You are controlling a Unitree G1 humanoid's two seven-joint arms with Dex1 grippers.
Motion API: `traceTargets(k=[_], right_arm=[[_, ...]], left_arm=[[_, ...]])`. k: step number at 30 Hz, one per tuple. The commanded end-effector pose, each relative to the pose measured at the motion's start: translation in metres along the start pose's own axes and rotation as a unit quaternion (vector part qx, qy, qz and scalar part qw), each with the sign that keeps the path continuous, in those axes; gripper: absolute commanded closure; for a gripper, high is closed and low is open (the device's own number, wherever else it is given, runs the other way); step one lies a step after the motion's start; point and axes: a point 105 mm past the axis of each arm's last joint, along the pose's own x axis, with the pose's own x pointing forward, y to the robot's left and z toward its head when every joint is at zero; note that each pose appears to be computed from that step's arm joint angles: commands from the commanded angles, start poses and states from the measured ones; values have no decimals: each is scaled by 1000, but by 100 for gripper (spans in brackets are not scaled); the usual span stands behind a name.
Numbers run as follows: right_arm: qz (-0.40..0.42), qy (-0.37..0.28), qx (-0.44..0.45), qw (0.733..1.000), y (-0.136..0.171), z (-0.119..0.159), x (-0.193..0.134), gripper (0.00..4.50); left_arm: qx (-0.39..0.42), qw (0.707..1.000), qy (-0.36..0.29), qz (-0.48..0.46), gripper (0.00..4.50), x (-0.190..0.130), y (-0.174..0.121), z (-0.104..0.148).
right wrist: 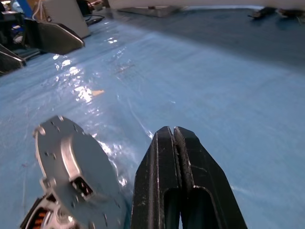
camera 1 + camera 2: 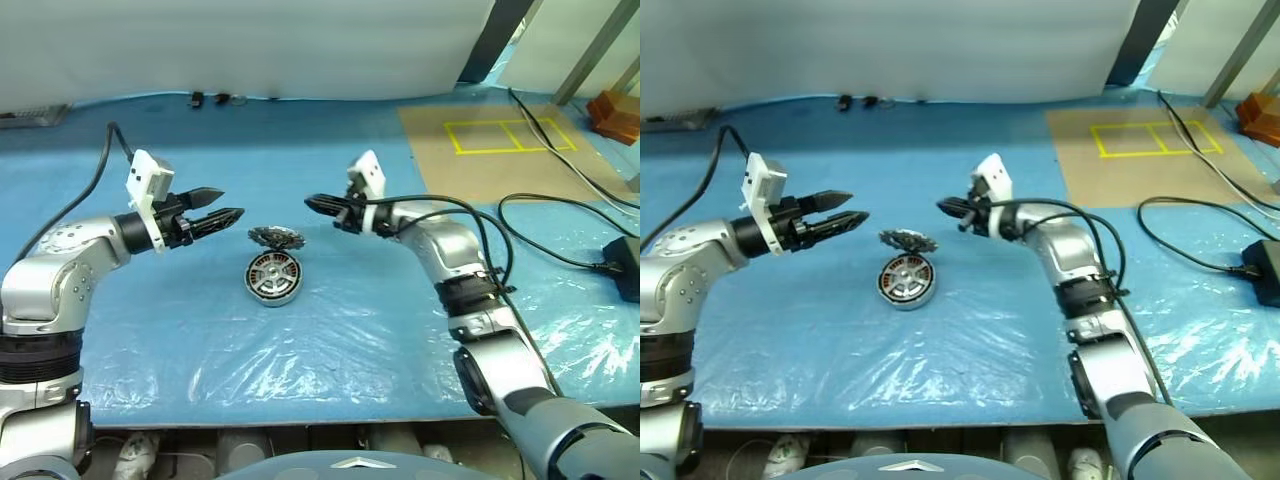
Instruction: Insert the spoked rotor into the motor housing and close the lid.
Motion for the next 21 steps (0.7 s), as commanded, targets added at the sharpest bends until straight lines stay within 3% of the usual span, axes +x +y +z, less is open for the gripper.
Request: traceTargets(k=[1,5,11,21], right_arm=[[36,-5,-5,999,15,4,21,450],[104,14,-9,994,40,-2,30,450],[199,69,-15,977,63,-19,14,450],[194,126,28,972,68,-63,19,450]], left_arm=[[-11,999,-40,21,104,-5,-1,15],[-19,999,-35,16,104,-7,-9,8],[-24,999,-26,3,104,-5,-15,4],[-25,999,-5,-24,104,8,-25,-7]])
